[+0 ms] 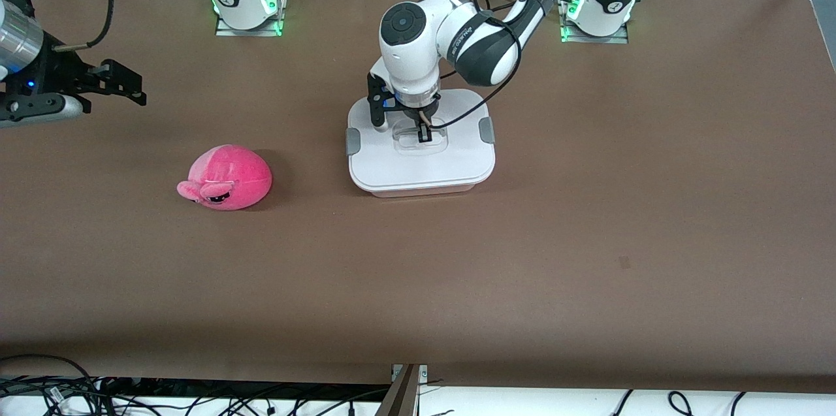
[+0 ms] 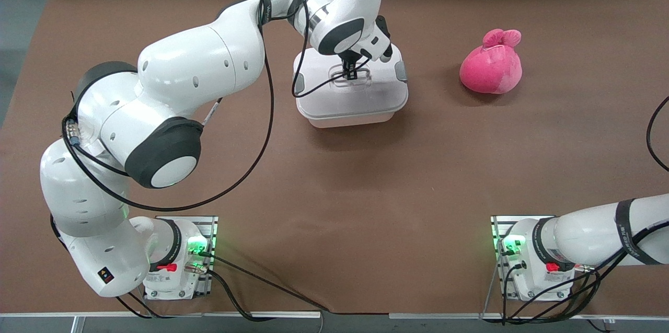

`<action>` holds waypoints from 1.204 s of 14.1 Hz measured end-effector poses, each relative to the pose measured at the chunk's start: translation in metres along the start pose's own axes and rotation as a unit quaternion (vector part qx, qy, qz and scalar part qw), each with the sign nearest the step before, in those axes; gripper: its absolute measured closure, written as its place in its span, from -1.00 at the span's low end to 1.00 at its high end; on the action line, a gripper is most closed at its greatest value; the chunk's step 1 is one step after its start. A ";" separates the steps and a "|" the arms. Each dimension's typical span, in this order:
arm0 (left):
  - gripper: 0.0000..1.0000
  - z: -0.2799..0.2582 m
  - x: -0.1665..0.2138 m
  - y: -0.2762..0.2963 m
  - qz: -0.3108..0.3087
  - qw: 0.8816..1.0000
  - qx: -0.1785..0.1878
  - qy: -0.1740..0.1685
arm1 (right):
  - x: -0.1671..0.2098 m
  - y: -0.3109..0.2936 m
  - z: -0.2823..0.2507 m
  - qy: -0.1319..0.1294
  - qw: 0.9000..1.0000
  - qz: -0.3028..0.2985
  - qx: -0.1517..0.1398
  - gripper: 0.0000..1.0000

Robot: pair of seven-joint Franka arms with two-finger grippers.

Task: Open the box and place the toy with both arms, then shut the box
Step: 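Lift the lid off with the left gripper while the right gripper grasps the toy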

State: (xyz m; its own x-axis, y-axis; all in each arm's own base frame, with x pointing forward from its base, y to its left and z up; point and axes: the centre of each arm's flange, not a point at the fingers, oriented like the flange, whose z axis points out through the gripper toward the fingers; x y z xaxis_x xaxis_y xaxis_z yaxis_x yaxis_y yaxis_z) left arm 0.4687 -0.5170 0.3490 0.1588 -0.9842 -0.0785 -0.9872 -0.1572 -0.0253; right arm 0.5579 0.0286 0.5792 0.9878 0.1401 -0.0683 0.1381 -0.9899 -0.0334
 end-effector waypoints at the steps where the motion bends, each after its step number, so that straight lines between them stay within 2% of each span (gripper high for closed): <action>1: 0.86 -0.003 0.000 0.000 0.000 1.000 0.001 0.001 | 0.007 0.000 0.013 -0.001 1.000 0.000 0.000 -1.00; 6: 0.86 -0.028 -0.010 -0.005 -0.008 1.000 -0.004 -0.005 | 0.044 -0.003 0.134 -0.006 1.000 0.023 -0.004 -1.00; 10: 0.86 -0.075 -0.064 -0.059 -0.057 0.997 -0.036 -0.020 | 0.050 -0.008 0.204 0.005 1.000 0.024 -0.007 -1.00; 13: 0.86 -0.090 -0.146 -0.131 -0.079 0.994 -0.063 -0.030 | 0.042 -0.007 0.243 0.004 0.999 0.034 -0.006 -1.00; 17: 0.86 -0.072 -0.298 -0.228 -0.083 0.992 -0.095 -0.023 | 0.035 -0.007 0.263 -0.002 0.999 0.048 0.005 -1.00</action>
State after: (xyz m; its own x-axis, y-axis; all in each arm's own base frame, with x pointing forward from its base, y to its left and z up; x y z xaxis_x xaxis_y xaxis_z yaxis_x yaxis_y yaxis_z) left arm 0.6455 -0.1935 0.4498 0.3151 -0.9394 -0.1352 -0.9314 -0.3335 0.1461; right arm 0.5725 0.0469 0.3143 0.9961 0.0454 -0.0759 0.0428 -0.9984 -0.0356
